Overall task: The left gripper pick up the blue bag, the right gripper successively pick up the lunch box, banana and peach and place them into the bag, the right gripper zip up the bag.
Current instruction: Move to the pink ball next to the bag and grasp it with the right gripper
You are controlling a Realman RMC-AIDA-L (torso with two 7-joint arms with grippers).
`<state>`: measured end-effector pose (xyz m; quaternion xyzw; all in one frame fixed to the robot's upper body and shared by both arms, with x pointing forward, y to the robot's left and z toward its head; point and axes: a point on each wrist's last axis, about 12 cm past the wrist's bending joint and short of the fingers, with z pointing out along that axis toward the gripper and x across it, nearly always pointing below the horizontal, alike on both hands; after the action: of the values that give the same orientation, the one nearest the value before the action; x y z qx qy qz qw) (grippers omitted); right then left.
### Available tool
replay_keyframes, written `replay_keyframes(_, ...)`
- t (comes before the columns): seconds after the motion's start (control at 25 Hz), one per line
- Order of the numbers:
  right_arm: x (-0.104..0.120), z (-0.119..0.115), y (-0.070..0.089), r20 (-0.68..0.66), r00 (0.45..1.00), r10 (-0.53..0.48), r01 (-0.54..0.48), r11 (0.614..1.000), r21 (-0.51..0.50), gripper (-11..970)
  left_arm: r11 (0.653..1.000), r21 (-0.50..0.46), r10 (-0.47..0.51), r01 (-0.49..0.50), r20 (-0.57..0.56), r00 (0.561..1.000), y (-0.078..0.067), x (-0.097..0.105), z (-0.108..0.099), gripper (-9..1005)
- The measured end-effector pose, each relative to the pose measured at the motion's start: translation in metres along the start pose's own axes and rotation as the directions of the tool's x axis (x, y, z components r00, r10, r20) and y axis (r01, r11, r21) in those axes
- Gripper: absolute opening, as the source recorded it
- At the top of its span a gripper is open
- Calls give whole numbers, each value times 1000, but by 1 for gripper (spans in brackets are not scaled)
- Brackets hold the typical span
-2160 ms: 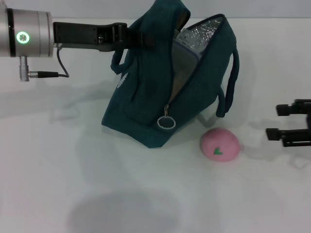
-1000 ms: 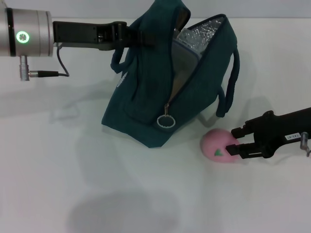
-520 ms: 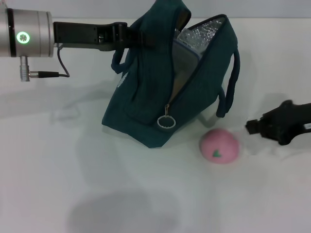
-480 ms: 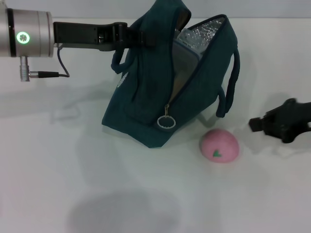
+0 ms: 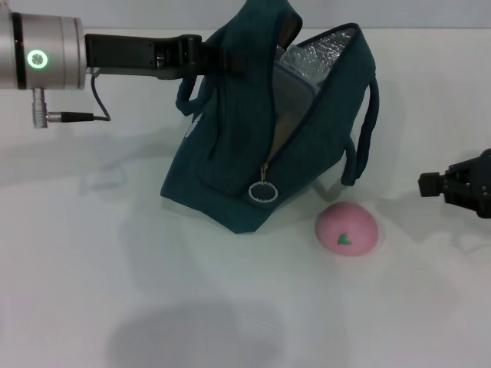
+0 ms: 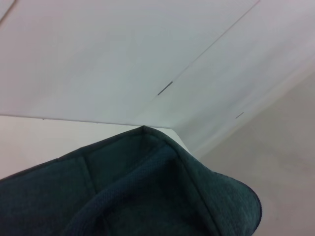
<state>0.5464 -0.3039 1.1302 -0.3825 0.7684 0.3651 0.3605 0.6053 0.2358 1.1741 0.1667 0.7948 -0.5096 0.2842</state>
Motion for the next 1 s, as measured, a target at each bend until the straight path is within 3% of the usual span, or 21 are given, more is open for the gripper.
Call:
replay_keyframes(0.32,1,16,4,-36,997,-67,66,997,-34,100,1000,-1,2,-2,1,1000,0,-1,0,53)
replay_keyframes(0.72,-1,60,7,-178,967,-182,178,983,-42,538,1000,-2,3,-3,1,1000,0,-1,0,53)
replay_keyframes(1.0,-7,72,8,-201,953,-226,222,974,-43,722,1000,-3,7,-7,1,1000,0,-1,-1,54)
